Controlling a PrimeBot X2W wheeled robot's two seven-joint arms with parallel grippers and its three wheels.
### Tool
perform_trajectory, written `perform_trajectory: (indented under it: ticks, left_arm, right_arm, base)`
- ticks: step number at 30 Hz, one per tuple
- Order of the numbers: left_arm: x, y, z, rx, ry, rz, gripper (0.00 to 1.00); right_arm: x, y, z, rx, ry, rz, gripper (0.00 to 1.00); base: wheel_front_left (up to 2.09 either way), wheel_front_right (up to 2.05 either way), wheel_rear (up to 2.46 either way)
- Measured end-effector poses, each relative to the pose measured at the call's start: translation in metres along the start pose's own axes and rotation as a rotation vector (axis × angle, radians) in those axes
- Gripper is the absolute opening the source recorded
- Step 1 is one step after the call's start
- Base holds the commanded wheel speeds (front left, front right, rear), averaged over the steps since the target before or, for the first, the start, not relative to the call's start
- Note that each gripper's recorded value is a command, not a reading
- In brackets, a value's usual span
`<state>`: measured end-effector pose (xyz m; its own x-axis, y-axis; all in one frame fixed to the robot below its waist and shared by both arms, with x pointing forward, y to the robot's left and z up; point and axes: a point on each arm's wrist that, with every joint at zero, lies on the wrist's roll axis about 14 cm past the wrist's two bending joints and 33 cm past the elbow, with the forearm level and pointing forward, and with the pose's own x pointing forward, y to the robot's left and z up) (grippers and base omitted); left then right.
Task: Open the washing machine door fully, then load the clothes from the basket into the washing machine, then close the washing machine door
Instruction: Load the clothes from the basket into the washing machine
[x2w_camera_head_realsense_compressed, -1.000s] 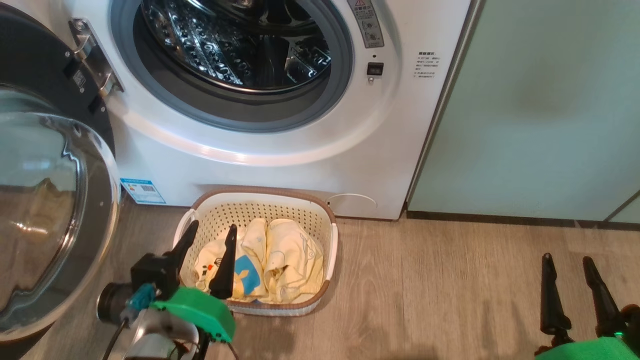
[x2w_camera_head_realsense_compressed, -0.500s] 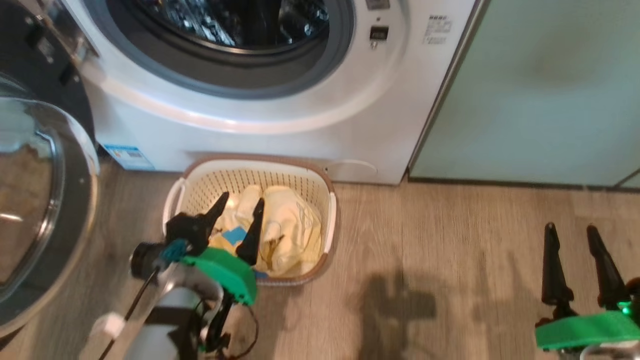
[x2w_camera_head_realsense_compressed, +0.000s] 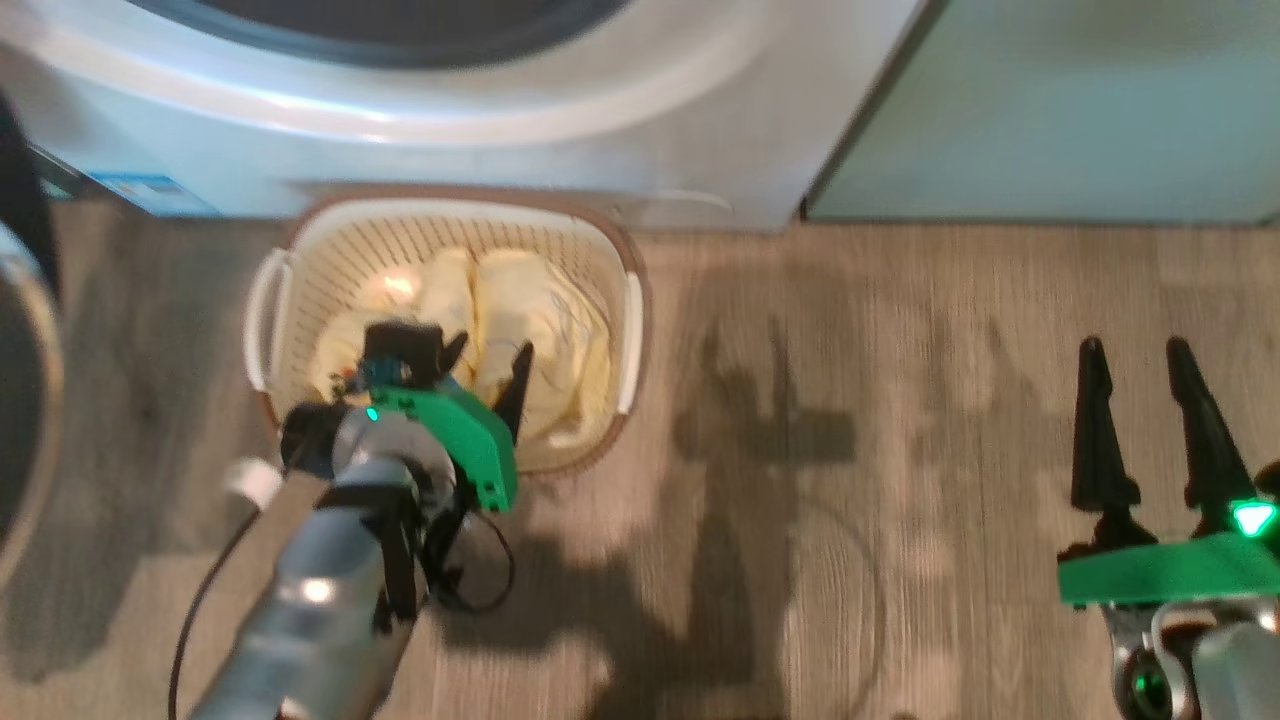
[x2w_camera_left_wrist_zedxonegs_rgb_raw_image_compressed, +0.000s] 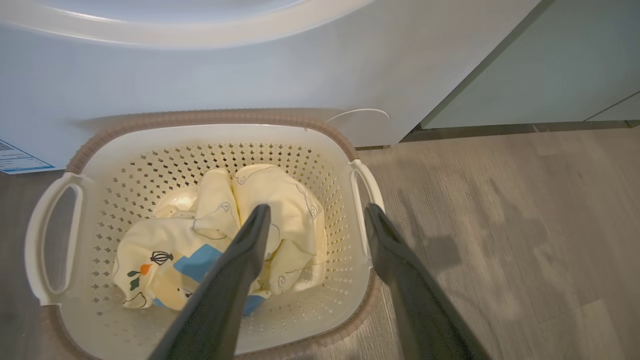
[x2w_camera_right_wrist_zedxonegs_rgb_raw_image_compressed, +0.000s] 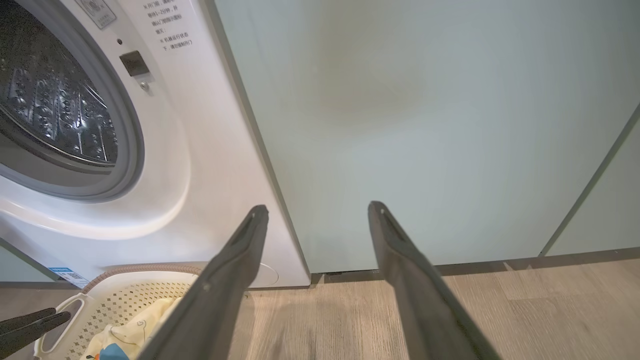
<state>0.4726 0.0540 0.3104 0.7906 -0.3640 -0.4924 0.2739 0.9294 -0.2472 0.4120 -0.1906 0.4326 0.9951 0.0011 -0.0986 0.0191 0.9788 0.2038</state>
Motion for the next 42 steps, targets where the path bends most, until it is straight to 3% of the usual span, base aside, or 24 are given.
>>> perform_trajectory:
  ticks: [11,27,38,39,40,41,42]
  left_arm:
    - [0.064,0.001,-0.059,-0.049,0.195,-0.033,1.0]
    - [0.142,0.015,-0.121,-0.032,0.319,-0.045,1.0]
    - [0.16,0.026,-0.165,-0.006,0.454,0.002,1.0]
    - [0.159,0.027,-0.168,-0.002,0.465,0.006,0.92]
    - [0.159,0.028,-0.17,0.003,0.475,0.01,0.11]
    - [0.158,0.03,-0.172,0.007,0.484,0.016,0.0]
    - [0.157,0.031,-0.173,0.01,0.495,0.022,0.0]
  right_arm:
    - [0.03,-0.008,-0.026,0.026,0.043,-0.012,1.0]
    - [0.042,-0.037,-0.049,0.041,0.086,-0.085,1.0]
    - [0.037,-0.049,-0.062,0.035,0.126,-0.125,1.0]
    - [0.037,-0.05,-0.062,0.033,0.128,-0.127,1.0]
    - [0.037,-0.05,-0.063,0.032,0.129,-0.128,1.0]
    - [0.037,-0.05,-0.063,0.032,0.13,-0.128,1.0]
    - [0.037,-0.05,-0.063,0.033,0.13,-0.127,1.0]
  base:
    - [0.0,0.0,0.0]
    - [0.0,0.0,0.0]
    - [0.0,0.0,0.0]
    - [0.0,0.0,0.0]
    - [0.0,0.0,0.0]
    - [0.0,0.0,0.0]
    - [0.0,0.0,0.0]
